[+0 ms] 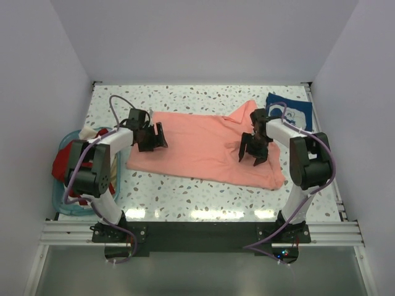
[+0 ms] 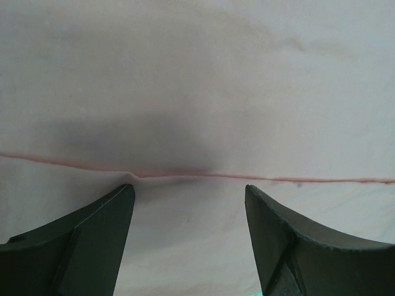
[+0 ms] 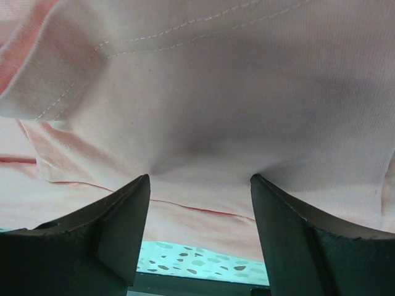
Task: Fold and stack the t-shirts
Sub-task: Fold the tshirt
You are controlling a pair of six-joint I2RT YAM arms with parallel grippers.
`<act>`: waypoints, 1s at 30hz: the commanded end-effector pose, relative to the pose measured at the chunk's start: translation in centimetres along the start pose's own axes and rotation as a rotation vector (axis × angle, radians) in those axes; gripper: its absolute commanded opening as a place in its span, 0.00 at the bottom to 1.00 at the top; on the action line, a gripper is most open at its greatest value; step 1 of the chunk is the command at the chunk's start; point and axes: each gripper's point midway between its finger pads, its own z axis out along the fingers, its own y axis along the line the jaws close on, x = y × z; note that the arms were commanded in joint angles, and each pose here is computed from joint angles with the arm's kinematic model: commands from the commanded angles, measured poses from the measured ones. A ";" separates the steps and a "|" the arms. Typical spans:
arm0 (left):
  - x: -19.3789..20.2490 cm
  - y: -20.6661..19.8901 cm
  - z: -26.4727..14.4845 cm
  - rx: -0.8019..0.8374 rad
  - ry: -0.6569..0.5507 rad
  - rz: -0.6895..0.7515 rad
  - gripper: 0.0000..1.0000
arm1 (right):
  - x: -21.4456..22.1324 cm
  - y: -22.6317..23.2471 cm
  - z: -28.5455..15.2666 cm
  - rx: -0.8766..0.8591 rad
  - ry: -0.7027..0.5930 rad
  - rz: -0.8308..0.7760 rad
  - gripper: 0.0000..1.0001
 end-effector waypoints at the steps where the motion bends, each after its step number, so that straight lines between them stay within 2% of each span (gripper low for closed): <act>1: 1.9 2.5 -0.5 -0.105 0.027 -0.002 0.78 | 2.8 -2.0 1.9 0.055 0.074 0.013 0.70; 15: 8.2 4.0 -3.5 -0.140 0.088 -0.107 0.79 | 10.8 -4.3 1.4 0.061 0.191 0.082 0.69; 20: 7.8 2.5 -5.2 -0.066 0.038 -0.101 0.79 | 11.7 -3.9 0.0 0.028 0.189 0.081 0.69; 23: 6.0 1.3 -6.4 -0.030 -0.023 -0.094 0.79 | 10.4 -3.0 -2.1 0.007 0.153 0.061 0.69; 26: 3.4 -0.2 -7.4 0.001 -0.080 -0.086 0.79 | 7.2 -1.5 -4.9 -0.014 0.073 0.051 0.70; 30: -1.0 -2.3 -7.8 0.045 -0.146 -0.068 0.79 | -0.1 0.9 -8.4 -0.039 -0.102 0.057 0.70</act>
